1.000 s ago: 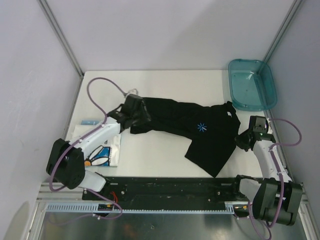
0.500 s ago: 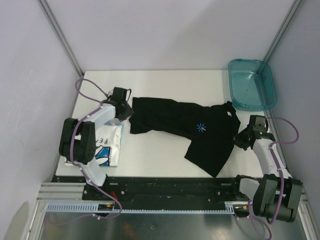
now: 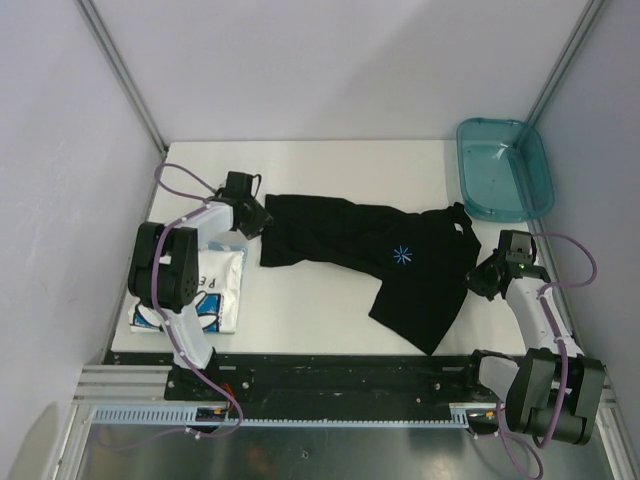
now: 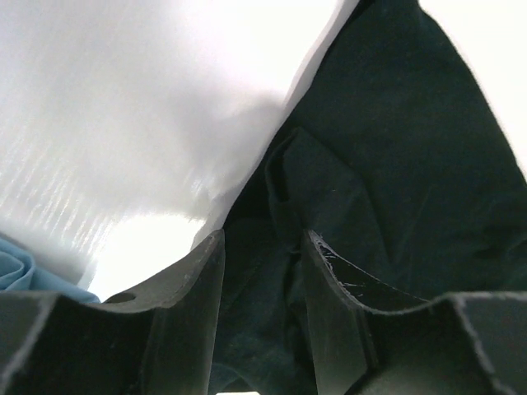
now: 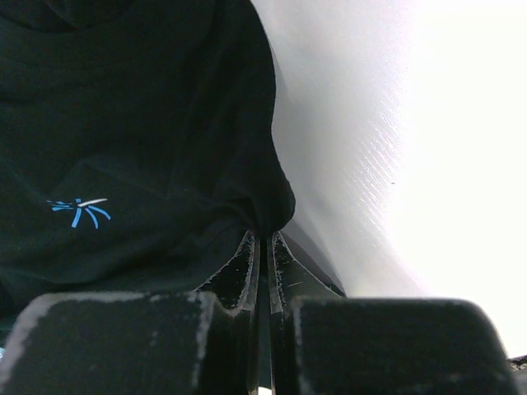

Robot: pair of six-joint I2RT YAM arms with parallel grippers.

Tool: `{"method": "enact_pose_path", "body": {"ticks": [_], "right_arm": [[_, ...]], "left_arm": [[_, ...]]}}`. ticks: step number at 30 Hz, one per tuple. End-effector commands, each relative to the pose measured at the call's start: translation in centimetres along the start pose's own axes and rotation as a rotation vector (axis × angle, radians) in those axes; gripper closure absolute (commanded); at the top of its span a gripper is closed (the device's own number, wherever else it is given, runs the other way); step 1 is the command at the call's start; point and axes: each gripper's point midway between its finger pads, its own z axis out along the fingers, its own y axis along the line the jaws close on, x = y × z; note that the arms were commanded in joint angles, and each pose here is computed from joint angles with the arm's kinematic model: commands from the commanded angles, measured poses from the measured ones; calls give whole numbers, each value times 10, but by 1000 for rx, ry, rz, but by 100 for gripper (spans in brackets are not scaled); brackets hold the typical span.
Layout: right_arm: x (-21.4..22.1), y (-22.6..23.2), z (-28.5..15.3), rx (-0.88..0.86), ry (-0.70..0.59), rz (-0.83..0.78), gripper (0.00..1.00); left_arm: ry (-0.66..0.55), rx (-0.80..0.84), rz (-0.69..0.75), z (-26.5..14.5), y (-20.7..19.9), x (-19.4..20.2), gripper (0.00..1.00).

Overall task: Fold and stack the t-shirts
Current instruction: Flatten out the tshirt

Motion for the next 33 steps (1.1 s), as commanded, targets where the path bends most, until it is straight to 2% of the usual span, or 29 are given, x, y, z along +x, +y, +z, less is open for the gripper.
{"method": "enact_pose_path", "body": {"ticks": [1,13,25,33], "right_arm": [[-10,9,-4,-35,-31,-20,100],[-7,9,1,-35,-16,-22,100],[-5,10,2,-34,-12,-26,100],[-5,11,2,-37,-12,-24,100]], "left_arm": [[-45,85,-42,-7,-22,-19,54],[-58,105,-57,-8,-17,-30,57],[-46,117,-46,7,-24,-36,57],[-56,125,-45,9,-30,-42,67]]}}
